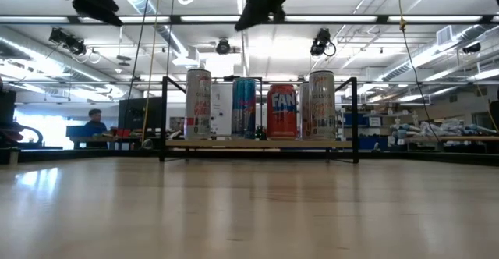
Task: Place canned beverage on shelf
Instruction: Return to Home Position
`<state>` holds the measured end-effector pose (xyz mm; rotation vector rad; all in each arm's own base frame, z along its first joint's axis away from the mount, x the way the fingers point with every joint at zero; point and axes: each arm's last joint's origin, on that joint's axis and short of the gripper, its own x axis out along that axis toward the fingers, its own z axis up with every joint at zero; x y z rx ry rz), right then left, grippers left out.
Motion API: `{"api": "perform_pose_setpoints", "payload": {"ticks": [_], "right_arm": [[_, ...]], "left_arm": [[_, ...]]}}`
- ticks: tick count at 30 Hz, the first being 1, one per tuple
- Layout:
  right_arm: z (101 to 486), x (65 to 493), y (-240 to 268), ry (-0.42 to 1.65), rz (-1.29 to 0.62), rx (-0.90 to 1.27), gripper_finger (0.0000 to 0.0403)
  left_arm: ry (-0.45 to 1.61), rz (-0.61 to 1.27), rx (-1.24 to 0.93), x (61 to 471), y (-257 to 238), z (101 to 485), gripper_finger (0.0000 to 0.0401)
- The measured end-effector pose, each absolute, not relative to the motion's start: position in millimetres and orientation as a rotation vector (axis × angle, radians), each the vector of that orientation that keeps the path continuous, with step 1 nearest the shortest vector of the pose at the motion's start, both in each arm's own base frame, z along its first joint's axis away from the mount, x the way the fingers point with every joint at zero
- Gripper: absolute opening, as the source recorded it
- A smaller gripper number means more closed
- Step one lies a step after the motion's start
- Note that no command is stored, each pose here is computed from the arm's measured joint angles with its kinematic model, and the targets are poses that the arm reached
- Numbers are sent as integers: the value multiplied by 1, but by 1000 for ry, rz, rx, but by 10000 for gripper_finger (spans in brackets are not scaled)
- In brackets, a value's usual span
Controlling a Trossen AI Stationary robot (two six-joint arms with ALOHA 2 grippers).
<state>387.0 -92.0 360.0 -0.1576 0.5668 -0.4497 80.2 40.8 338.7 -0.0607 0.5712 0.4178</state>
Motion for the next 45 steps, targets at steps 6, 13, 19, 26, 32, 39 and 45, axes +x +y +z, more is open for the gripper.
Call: {"api": "perform_pose_setpoints", "payload": {"ticks": [6,13,19,26,32,39,45], "right_arm": [[395,350,-83,528,-409,-161,8],[409,294,-69,399,-353,-166,8],[381,250,-54,290,-328,-152,8],[341,207,-37,168,-303,-80,8],[313,186,-24,115,-256,-62,8],[271,173,-16,75,-253,-45,9],[233,167,-12,43,-252,14,10]], "left_arm": [[442,439,-79,68,35,317,315],[313,453,-101,57,29,302,315],[172,455,-62,57,29,297,315],[138,455,-58,70,36,264,315],[98,455,-49,82,42,241,315],[101,455,-42,88,45,222,315],[107,455,-43,90,46,213,315]]}}
